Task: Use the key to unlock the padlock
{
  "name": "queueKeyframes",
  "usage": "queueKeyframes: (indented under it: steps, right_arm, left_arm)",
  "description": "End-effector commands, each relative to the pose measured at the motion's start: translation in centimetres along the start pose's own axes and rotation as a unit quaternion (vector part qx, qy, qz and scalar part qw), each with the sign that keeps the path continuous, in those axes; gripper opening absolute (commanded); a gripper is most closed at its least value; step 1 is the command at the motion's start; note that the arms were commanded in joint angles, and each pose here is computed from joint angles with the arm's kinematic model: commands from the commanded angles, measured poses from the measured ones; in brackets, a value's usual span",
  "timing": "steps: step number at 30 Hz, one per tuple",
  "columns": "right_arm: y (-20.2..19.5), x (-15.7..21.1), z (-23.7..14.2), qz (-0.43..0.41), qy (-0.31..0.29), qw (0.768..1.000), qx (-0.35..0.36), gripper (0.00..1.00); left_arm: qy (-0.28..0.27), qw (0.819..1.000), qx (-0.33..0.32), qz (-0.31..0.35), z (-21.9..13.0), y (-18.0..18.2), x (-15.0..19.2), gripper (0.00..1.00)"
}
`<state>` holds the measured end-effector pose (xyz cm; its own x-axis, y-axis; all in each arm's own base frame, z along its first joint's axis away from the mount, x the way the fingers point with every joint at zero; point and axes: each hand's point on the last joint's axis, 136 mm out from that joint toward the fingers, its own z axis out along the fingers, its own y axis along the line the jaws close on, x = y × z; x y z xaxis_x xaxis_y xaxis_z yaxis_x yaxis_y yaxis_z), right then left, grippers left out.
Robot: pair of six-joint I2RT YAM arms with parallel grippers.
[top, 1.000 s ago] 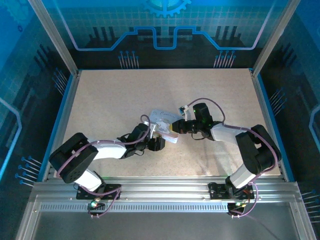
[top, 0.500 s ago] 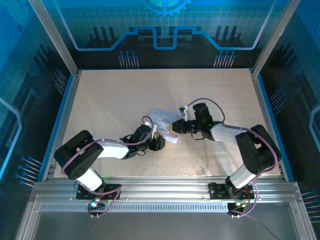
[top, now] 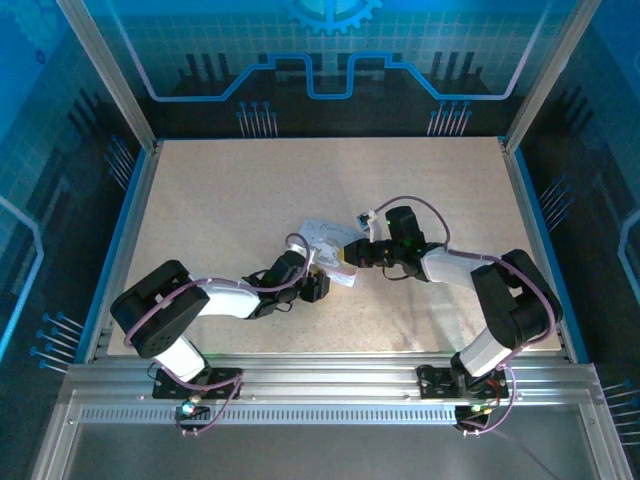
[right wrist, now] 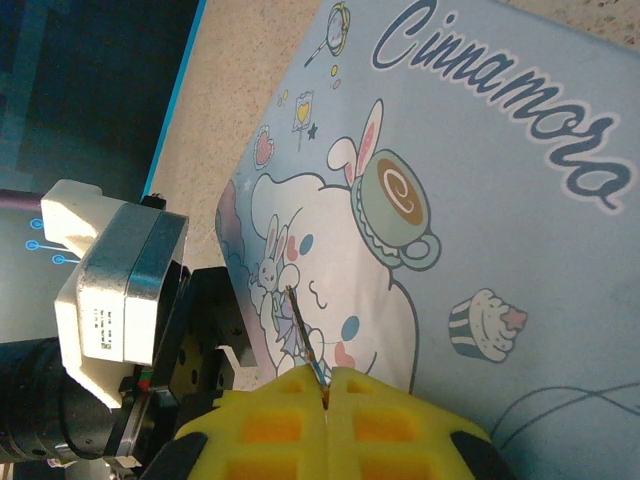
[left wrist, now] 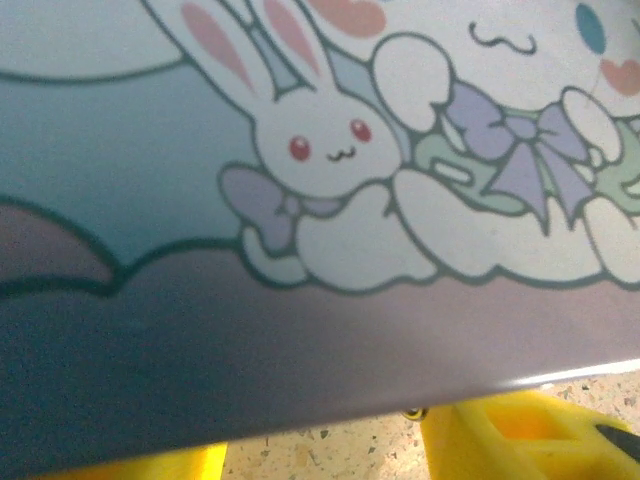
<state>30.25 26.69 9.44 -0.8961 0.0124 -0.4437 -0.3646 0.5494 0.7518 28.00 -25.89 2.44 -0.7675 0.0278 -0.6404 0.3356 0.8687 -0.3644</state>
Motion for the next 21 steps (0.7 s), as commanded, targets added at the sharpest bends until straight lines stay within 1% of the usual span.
queueKeyframes:
  steps: [1,6,21]
  right_arm:
    - [-3.0,4.2,0.8,0.053,0.055,0.996,0.052,0.05]
    - [-3.0,4.3,0.9,0.054,0.056,0.996,0.052,0.05]
    - [-3.1,4.6,0.8,0.056,0.057,0.995,0.056,0.05]
  left_arm:
    - [0.001,0.999,0.045,0.013,0.5,-2.8,-0.5,0.5]
    - [0.001,0.999,0.051,0.014,0.6,-3.3,-0.6,0.46]
    - [0.006,0.997,0.071,0.012,1.0,-4.6,-0.9,0.46]
